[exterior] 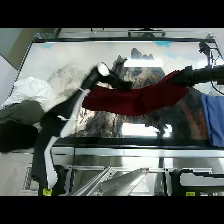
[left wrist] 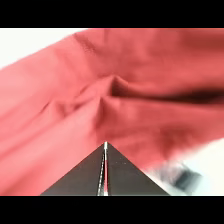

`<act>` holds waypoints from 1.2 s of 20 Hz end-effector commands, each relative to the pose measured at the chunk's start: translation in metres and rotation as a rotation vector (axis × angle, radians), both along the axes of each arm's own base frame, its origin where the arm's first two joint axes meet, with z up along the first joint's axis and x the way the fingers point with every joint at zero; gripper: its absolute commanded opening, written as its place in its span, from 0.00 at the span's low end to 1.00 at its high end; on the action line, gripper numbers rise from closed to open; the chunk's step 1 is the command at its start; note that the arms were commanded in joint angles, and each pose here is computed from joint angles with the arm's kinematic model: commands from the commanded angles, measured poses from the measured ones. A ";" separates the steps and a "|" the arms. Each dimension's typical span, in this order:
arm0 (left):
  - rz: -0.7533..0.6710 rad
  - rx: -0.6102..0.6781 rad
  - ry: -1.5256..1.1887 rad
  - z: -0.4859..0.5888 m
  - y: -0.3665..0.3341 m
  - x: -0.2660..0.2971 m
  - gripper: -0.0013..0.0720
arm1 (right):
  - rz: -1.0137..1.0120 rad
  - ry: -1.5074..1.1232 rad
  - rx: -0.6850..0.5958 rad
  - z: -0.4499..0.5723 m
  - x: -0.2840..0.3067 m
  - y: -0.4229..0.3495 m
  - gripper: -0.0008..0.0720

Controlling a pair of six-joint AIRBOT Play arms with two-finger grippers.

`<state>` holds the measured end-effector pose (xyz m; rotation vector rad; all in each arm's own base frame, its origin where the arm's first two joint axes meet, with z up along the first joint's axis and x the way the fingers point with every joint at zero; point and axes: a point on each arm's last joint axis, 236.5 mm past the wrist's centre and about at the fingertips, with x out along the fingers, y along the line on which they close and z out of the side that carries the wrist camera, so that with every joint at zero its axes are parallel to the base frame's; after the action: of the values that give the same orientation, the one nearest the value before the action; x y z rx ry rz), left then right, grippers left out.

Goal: Fold the shirts.

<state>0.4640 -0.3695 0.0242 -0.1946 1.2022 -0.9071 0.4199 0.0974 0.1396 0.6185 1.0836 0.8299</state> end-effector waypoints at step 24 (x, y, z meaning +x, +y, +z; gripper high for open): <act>0.274 -0.460 -0.413 0.289 0.252 -0.049 0.04 | 0.249 -0.082 0.041 -0.062 0.033 0.253 0.58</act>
<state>0.4161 -0.1153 0.3127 -0.4998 0.5618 -0.9043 0.4451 0.4392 0.0946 0.5913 0.8731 1.2289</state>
